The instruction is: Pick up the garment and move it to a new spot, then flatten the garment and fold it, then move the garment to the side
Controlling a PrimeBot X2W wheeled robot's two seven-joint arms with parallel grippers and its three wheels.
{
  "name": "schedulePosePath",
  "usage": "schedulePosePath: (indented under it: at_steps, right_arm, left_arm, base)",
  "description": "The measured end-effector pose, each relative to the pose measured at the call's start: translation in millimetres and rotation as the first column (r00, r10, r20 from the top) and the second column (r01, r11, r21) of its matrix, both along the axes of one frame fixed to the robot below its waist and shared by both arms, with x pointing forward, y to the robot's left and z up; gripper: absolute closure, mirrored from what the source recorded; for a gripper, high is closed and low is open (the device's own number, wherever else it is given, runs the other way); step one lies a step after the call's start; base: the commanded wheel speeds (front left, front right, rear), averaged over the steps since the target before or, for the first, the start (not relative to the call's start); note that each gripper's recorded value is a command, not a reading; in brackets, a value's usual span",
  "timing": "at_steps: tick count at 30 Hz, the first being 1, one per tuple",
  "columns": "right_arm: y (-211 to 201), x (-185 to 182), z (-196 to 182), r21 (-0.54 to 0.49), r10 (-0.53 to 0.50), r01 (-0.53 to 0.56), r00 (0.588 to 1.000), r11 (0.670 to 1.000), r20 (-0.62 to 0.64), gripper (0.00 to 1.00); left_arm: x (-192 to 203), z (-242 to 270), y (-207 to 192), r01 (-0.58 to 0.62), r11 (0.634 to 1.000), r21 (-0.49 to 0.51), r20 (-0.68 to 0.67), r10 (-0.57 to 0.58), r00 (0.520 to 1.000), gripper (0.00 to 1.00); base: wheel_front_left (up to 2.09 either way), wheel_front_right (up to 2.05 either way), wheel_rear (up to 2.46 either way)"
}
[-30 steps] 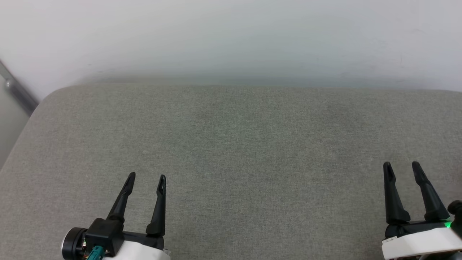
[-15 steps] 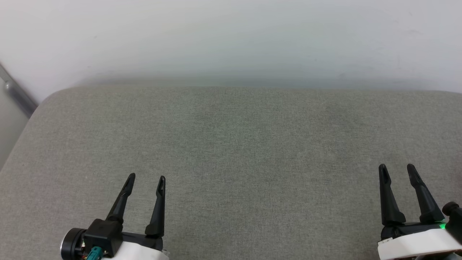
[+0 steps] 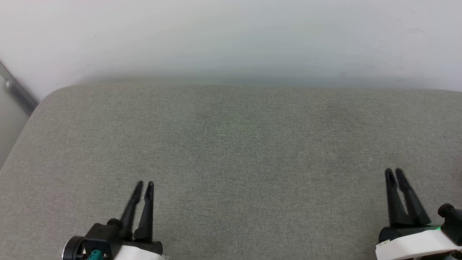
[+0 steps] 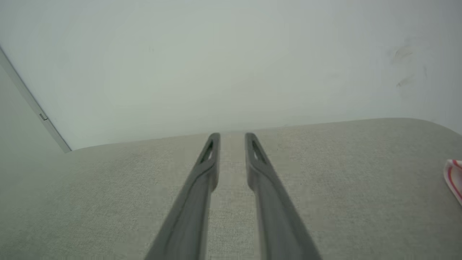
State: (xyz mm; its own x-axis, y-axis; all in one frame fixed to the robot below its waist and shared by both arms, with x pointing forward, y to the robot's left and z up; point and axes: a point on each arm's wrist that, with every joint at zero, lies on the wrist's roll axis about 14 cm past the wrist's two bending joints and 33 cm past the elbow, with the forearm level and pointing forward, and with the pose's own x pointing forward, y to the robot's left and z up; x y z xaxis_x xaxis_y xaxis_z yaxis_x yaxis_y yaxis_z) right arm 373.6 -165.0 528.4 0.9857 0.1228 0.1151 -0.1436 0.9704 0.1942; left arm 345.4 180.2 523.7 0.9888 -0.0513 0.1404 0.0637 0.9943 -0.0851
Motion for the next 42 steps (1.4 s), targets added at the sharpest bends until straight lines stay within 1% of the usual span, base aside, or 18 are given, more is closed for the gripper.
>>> schedulePosePath:
  at_steps: [2,9,18,21,22,26,32,42]
  right_arm:
    - [-0.2,-0.6,-5.4,0.004,-0.001,0.001,1.000,1.000,-0.017,1.00]
    - [-4.3,-1.4,-13.3,0.127,-0.009,0.017,0.998,0.992,-0.063,1.00]
    - [-9.2,-0.5,-20.0,0.275,-0.013,0.042,0.994,0.961,-0.107,1.00]
    - [-10.7,-0.6,-22.4,0.318,-0.013,0.051,0.993,0.947,-0.121,1.00]
    - [-11.7,-0.1,-23.4,0.347,-0.013,0.057,0.992,0.936,-0.128,1.00]
    - [-13.0,2.4,-22.5,0.402,-0.011,0.064,0.991,0.913,-0.133,1.00]
    - [-15.4,3.7,-24.4,0.473,-0.007,0.078,0.989,0.877,-0.149,1.00]
    - [-18.8,5.9,-26.5,0.580,0.002,0.097,0.986,0.809,-0.168,1.00]
  left_arm:
    - [-2.2,-8.1,-0.3,-0.001,1.000,-0.010,-0.027,0.001,1.000,1.00]
    - [-1.9,-14.1,4.5,-0.021,0.989,-0.148,-0.059,0.012,0.998,1.00]
    - [2.2,-19.7,10.4,-0.045,0.950,-0.308,-0.091,0.018,0.996,1.00]
    - [4.6,-20.0,12.0,-0.050,0.933,-0.356,-0.098,0.016,0.995,1.00]
    - [5.3,-21.7,12.7,-0.055,0.920,-0.387,-0.106,0.015,0.994,1.00]
    - [7.5,-23.0,14.7,-0.063,0.894,-0.444,-0.115,0.013,0.993,1.00]
    - [9.8,-24.8,17.4,-0.074,0.851,-0.520,-0.127,0.009,0.992,1.00]
    - [14.0,-27.0,20.7,-0.090,0.768,-0.634,-0.142,-0.001,0.990,1.00]
  base:
    - [0.00,0.00,0.00]
    - [0.00,0.00,0.00]
    - [0.00,0.00,0.00]
    - [0.00,0.00,0.00]
    - [0.00,0.00,0.00]
    - [0.00,0.00,0.00]
    - [0.00,0.00,0.00]
    - [0.00,0.00,0.00]
